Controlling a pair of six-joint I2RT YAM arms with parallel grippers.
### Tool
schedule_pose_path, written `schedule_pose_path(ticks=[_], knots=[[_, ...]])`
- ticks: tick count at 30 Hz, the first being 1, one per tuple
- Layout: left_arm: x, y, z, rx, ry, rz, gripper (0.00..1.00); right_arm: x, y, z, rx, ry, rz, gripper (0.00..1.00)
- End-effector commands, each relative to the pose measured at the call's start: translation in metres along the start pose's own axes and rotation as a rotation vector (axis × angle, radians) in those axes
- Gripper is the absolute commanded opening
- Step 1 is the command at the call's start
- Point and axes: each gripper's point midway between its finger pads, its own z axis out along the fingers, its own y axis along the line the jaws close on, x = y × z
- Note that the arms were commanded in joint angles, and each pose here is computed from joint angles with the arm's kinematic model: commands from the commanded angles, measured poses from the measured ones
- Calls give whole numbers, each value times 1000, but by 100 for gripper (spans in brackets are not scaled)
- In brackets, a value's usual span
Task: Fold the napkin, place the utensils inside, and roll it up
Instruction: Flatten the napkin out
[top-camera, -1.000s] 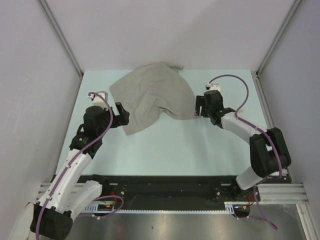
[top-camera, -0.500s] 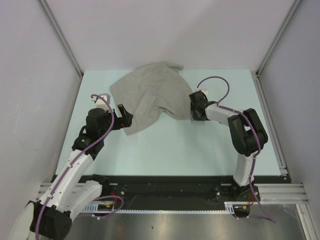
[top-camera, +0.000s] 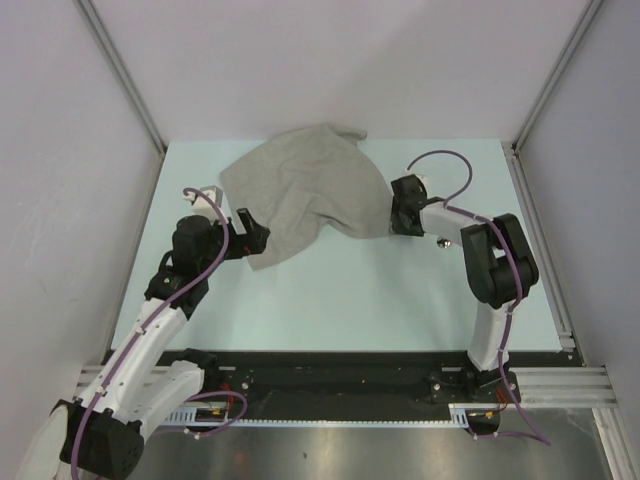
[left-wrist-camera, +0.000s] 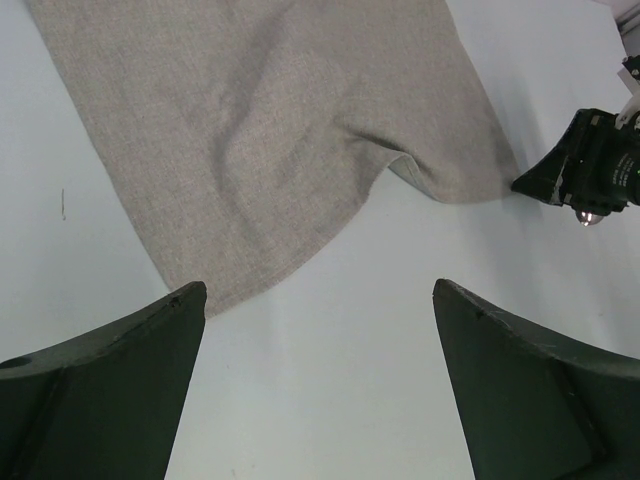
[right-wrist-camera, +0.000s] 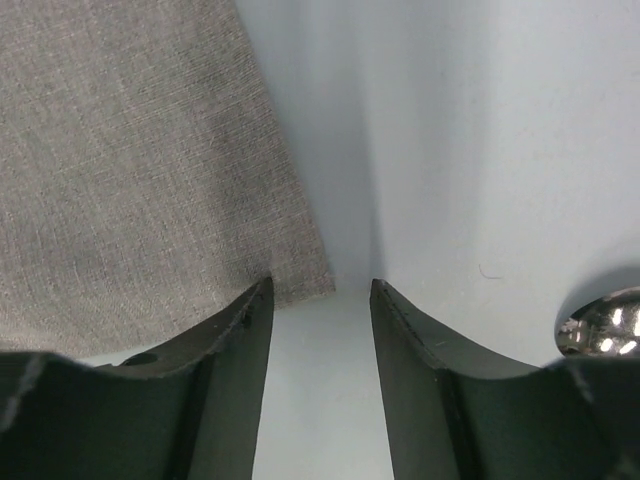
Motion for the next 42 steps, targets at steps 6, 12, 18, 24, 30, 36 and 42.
schedule_pose_path(ticks=[6, 12, 18, 24, 30, 36, 42], knots=[[-6, -10, -2, 48, -32, -12, 100, 4, 5, 13, -20, 22, 20, 42], [-4, -10, -2, 53, -33, -18, 100, 6, 6, 17, -18, 37, 15, 19], [-4, -10, -2, 52, -37, -20, 100, 5, -8, 10, 44, 27, -6, 0], [2, -13, -1, 73, -19, -26, 100, -6, -41, -31, 126, -26, 1, 0], [28, -22, 5, 92, 52, -16, 100, 13, -82, -70, 203, -19, 33, 0], [89, -13, 17, 38, 206, -6, 100, 27, -106, -106, 240, -26, 55, 0], [137, 20, 9, -106, 310, -38, 97, 39, -117, -121, 255, -23, 68, 0]])
